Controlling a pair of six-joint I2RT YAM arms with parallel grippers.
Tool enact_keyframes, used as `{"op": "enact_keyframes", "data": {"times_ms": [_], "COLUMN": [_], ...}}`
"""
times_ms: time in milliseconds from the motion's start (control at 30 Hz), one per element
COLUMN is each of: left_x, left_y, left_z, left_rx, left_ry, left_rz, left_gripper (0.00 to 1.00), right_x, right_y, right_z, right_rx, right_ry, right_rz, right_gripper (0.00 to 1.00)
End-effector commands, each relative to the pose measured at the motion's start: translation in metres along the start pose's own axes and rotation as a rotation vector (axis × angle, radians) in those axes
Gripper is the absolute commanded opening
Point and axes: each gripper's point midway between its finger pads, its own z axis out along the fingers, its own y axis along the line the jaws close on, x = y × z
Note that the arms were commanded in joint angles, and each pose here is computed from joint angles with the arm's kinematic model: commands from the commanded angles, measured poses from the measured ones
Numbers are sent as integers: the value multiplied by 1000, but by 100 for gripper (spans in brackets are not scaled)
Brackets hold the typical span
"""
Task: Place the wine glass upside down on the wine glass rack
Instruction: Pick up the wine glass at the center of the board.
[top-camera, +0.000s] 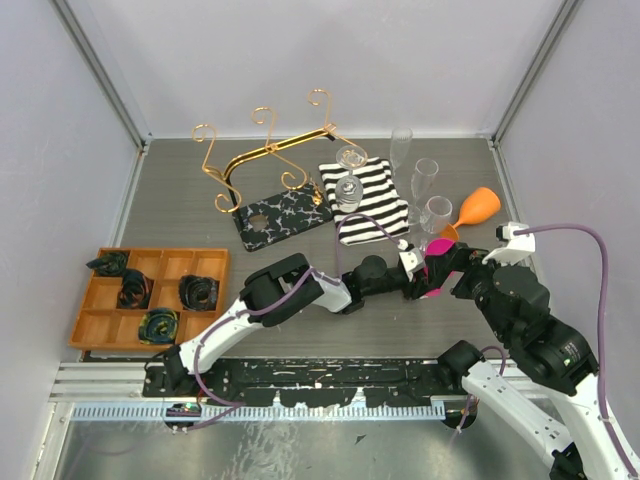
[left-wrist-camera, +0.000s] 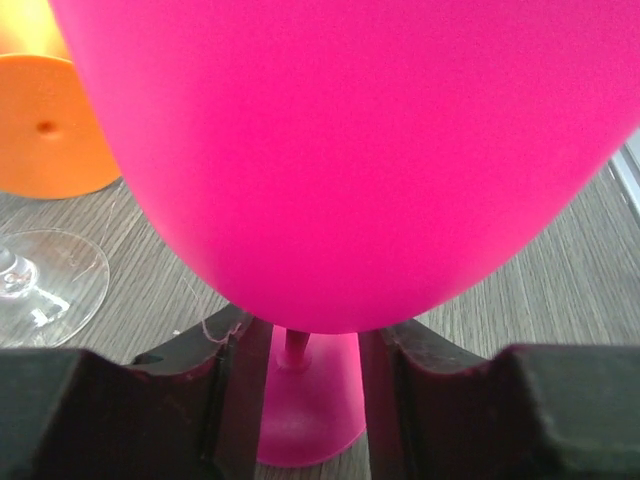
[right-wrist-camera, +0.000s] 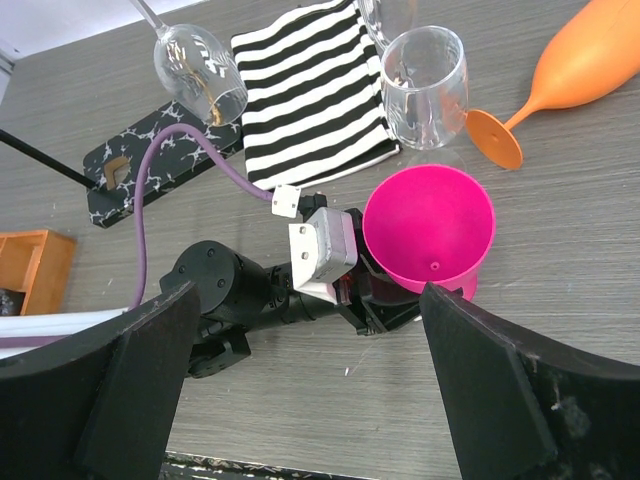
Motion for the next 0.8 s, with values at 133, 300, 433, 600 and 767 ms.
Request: {"op": "enact_keyframes", "data": {"times_ms": [133,300,433,600,767], "left_x": [-7,-10,-16,-25,-27], "left_y": [-1,-3,-6,-11,-20], "left_z": [1,-3,-12,-30,-61], "left_rx": [2,4,5,1,-4], "left_ry": [-23,-29,-40,-21,1], "left_rz": [13,13,12,19,9], "left_gripper": [30,21,17,6,0], "right_x": [-5,-3,-4,-7,-10], "right_y": [3,2,2,4,8], "right_z": [0,2,2,3,5], "right_rx": [-14,-10,-6,-7,-24], "right_ry": [-23,-19,-20,-25,-33], "right_rz": [11,10,9,2,-17], "right_gripper": [97,97,97,97,97]}}
